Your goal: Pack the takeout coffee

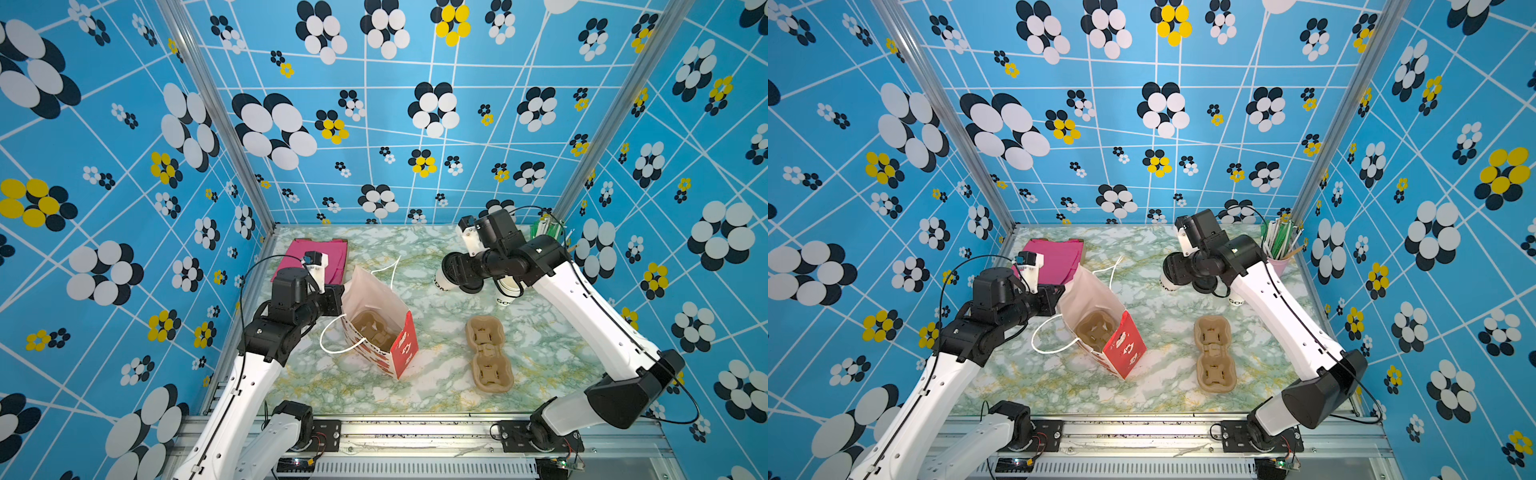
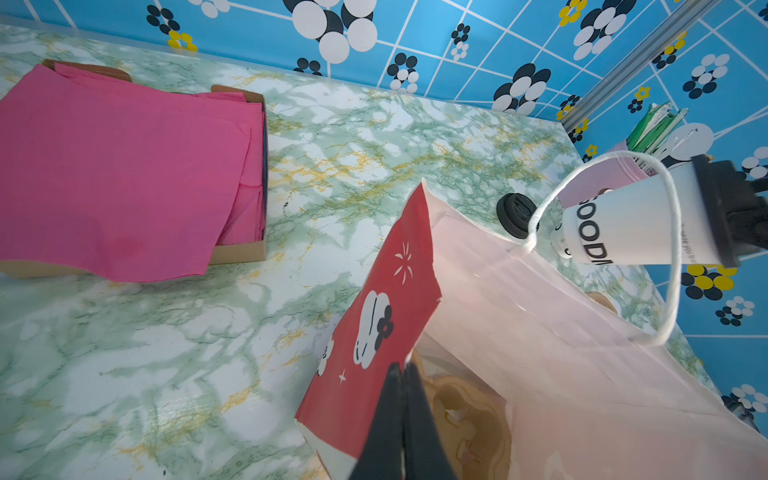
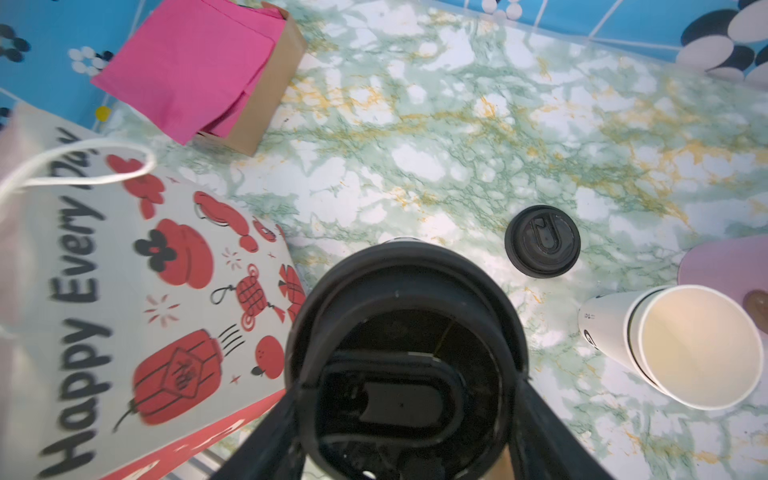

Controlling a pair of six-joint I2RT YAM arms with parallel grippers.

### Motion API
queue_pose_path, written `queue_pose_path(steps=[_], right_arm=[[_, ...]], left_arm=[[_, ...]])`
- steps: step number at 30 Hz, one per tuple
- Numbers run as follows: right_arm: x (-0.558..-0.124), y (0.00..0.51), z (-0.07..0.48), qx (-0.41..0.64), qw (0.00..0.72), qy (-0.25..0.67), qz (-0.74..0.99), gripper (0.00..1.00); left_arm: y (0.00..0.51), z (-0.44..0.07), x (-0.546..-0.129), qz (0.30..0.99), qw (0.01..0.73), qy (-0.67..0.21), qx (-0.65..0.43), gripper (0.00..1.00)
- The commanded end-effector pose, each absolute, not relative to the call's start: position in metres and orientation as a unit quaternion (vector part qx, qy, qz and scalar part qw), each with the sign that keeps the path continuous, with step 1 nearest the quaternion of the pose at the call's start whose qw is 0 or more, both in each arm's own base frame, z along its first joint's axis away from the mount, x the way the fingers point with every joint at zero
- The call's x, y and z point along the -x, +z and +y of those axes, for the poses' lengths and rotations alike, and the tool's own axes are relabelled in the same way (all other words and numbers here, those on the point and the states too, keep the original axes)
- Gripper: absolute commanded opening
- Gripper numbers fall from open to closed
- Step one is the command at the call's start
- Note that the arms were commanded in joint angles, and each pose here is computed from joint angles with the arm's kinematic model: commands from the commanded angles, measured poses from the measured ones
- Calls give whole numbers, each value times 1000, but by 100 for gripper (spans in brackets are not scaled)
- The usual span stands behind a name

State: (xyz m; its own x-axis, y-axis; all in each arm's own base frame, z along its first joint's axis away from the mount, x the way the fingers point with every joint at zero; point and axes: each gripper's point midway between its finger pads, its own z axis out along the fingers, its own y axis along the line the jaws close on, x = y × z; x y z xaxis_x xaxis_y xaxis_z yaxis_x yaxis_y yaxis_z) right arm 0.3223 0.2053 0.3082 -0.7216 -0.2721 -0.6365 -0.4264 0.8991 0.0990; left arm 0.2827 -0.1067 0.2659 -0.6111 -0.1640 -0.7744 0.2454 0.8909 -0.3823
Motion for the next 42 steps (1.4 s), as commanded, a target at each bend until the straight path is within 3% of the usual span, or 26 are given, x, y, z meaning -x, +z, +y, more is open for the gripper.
queue_pose_path(steps=[1, 9, 19, 27, 42], right_arm=[[-296, 344, 215, 221, 334, 168, 901, 59], [-256, 402, 246, 277, 368, 239, 855, 58], [-214, 426, 303, 368, 357, 284, 810, 58], [-201, 397, 347, 421, 316, 273, 805, 58], [-212, 317, 386, 468, 258, 134, 835, 58]], left_arm=[[242, -108, -274, 887, 399, -231, -18, 0], [243, -110, -275, 886, 399, -236, -17, 0], [244, -110, -274, 886, 399, -236, -17, 0], [244, -111, -273, 887, 398, -235, -17, 0], [244, -110, -273, 887, 398, -232, -19, 0]])
